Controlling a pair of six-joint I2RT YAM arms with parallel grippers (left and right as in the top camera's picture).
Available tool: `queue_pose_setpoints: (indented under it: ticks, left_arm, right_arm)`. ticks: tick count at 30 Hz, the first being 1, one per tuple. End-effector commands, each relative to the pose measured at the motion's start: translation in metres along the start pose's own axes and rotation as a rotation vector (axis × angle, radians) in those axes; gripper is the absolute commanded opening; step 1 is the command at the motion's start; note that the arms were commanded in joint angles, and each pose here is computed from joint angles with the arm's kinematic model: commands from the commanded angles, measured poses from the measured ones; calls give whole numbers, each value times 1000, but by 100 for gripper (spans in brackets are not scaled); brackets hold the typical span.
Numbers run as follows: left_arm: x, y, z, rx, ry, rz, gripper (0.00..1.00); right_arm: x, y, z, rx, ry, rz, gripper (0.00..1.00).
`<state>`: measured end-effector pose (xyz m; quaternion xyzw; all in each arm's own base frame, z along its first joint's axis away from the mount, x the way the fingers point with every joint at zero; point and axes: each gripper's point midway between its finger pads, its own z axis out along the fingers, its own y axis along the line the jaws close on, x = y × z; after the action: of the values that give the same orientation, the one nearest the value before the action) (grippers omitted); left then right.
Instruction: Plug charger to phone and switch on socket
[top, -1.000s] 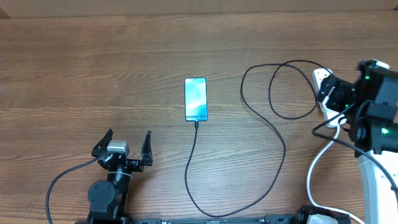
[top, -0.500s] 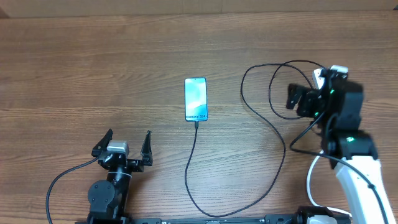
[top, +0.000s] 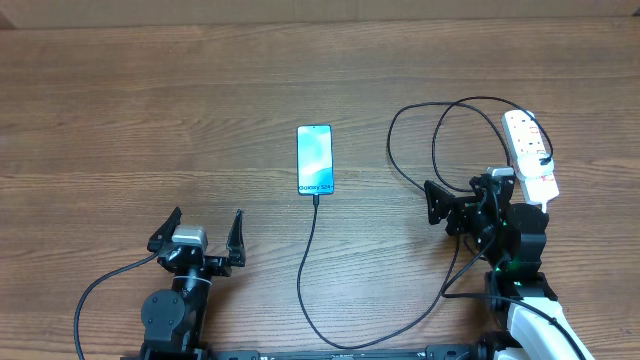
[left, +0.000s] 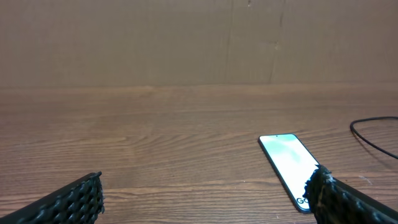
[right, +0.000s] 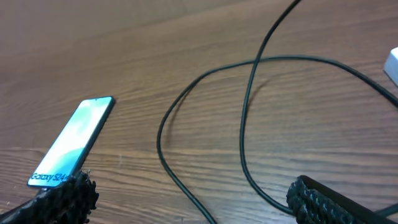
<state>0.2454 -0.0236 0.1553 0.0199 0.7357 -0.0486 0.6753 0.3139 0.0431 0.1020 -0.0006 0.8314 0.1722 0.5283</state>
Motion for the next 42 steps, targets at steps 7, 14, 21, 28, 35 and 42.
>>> queue_pose_setpoints:
  ticks: [7,14,21,28,35,42]
  left_arm:
    - [-1,4,0,-19,-7,22,100]
    - [-1,4,0,-19,-7,22,100]
    - [-1,4,0,-19,-7,22,100]
    - [-1,4,0,-19,-7,22,100]
    - [-1,4,0,-19,-7,22,100]
    - [-1,4,0,-19,-7,22,100]
  right_arm:
    - [7,0,-1,3,32,0,100]
    - [20,-3,-3,15,61,11,100]
    - [30,-2,-9,13,44,5,100]
    - [39,0,-19,4,-6,-8,100]
    - [38,3,-28,1,-25,-11,100]
    - [38,6,-38,1,-28,-12,100]
